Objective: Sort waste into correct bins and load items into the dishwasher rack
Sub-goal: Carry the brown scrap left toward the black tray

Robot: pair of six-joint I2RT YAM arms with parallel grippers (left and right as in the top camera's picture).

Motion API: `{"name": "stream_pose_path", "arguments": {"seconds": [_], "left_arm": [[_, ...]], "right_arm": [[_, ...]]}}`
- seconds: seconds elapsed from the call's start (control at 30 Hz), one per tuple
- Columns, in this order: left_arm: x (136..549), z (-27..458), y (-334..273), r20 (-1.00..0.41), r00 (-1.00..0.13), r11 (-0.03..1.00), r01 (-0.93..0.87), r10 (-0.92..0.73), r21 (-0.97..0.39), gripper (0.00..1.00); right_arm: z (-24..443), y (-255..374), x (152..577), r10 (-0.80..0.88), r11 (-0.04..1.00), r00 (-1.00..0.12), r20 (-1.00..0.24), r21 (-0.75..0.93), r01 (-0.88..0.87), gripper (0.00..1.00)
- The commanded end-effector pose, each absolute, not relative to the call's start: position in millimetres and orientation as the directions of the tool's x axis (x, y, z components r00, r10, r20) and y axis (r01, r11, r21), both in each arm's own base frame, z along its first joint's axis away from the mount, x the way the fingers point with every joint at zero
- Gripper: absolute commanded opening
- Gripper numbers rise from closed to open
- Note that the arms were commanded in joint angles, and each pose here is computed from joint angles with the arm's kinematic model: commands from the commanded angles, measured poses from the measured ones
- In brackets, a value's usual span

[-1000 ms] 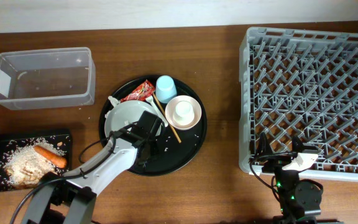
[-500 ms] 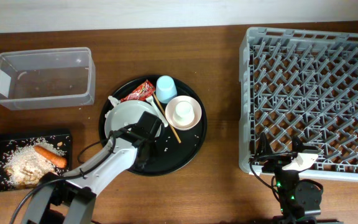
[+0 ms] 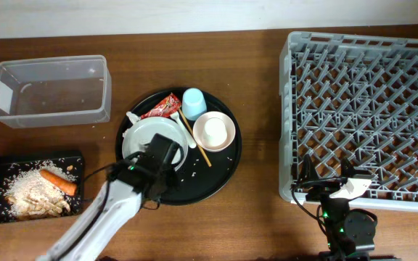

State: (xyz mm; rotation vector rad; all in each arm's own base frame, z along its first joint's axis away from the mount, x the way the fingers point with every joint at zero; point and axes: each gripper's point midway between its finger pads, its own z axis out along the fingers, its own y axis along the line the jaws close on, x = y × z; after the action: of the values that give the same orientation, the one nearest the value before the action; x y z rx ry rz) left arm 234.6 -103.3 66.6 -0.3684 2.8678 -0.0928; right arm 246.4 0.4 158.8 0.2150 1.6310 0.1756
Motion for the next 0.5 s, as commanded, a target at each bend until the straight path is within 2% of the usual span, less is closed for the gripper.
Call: {"name": "stream_pose_path", "arguments": {"seconds": [0.0, 0.2, 0.47], "left_arm": [[245.5, 100.4, -78.9, -0.362, -0.883, 0.954, -0.284, -0.3, -0.097, 0.41], [247.9, 130.7, -3.4, -0.489, -0.748, 0.871, -0.488, -0.449, -0.052, 0.41], [242.8, 136.1, 101.6, -0.552, -0.498, 0.616, -0.787, -0.669, -0.037, 0.42]], "right_arm": [[156.0, -0.3, 246.1, 0.235, 0.972, -0.071, -0.97, 0.233, 0.036, 0.99], [156.0, -0.3, 246.1, 0.235, 0.972, -0.071, -0.97, 0.233, 0.036, 0.99], [156.0, -0.3, 246.1, 0.235, 0.972, -0.071, -0.97, 0.233, 0.036, 0.99]]}}
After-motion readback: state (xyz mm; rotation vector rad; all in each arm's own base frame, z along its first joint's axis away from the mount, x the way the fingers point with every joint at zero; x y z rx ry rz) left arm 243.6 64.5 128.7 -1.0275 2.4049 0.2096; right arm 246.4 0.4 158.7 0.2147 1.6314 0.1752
